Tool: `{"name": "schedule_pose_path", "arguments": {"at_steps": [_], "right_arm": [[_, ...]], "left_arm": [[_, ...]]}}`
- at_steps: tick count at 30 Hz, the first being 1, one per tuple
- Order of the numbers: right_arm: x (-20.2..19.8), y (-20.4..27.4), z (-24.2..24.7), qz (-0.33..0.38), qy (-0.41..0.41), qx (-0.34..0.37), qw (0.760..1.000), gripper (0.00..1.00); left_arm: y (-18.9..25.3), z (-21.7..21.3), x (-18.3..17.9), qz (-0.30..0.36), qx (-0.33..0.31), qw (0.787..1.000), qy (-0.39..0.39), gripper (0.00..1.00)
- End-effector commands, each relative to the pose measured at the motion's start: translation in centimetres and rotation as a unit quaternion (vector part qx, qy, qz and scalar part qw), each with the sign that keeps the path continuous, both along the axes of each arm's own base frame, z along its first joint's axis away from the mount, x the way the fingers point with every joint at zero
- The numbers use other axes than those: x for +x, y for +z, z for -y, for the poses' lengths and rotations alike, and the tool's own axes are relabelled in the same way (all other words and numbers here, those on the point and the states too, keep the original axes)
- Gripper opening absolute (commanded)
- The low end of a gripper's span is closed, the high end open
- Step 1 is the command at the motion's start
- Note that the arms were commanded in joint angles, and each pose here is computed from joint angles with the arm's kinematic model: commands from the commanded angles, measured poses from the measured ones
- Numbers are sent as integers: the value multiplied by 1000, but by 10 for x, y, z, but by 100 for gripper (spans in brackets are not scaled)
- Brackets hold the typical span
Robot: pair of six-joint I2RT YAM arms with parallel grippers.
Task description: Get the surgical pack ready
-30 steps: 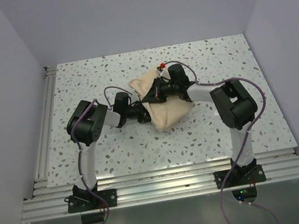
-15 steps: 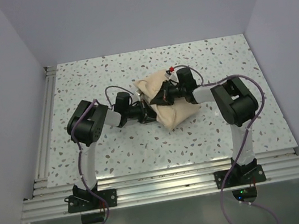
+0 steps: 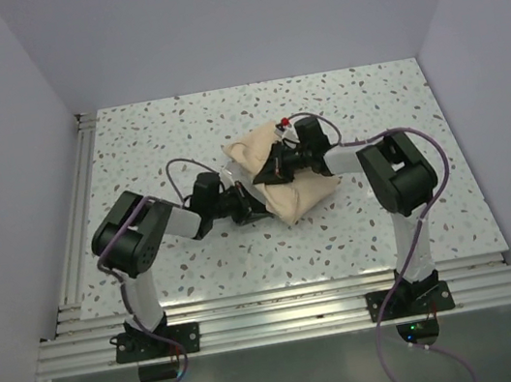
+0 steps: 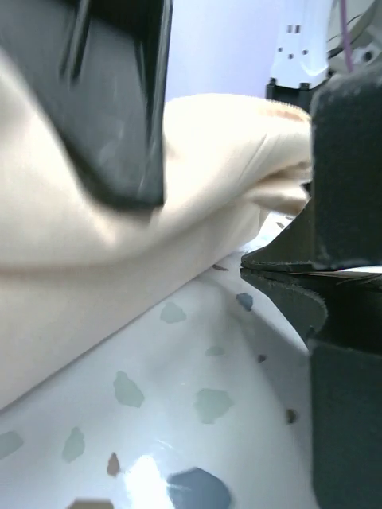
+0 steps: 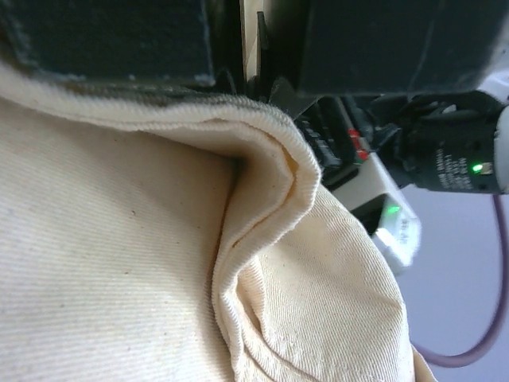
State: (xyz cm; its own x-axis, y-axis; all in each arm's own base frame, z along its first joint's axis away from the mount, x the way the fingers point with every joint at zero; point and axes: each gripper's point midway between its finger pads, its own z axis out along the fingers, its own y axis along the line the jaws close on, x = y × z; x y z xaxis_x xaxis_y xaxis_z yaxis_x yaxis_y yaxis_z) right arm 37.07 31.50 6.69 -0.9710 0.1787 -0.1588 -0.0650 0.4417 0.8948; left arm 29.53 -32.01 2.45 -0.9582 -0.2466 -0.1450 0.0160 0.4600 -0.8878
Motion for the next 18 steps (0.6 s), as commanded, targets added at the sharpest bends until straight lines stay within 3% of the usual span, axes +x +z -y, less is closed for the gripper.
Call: {"name": "schedule_pose_path", "arguments": {"at_steps": [1, 6, 11, 18], "right_arm": [[-11, -10, 2, -4, 8, -47, 999, 0], [-13, 1, 4, 36, 27, -66, 997, 1], [-27, 19, -2, 67, 50, -87, 993, 23], [-34, 72, -1, 123, 47, -75, 988, 56]], "left_arm": [[28, -14, 18, 69, 33, 996, 45, 0], [50, -44, 14, 98, 49, 989, 96, 0], [61, -71, 19, 115, 70, 984, 117, 0], [113, -85, 44, 199, 108, 966, 127, 2]]}}
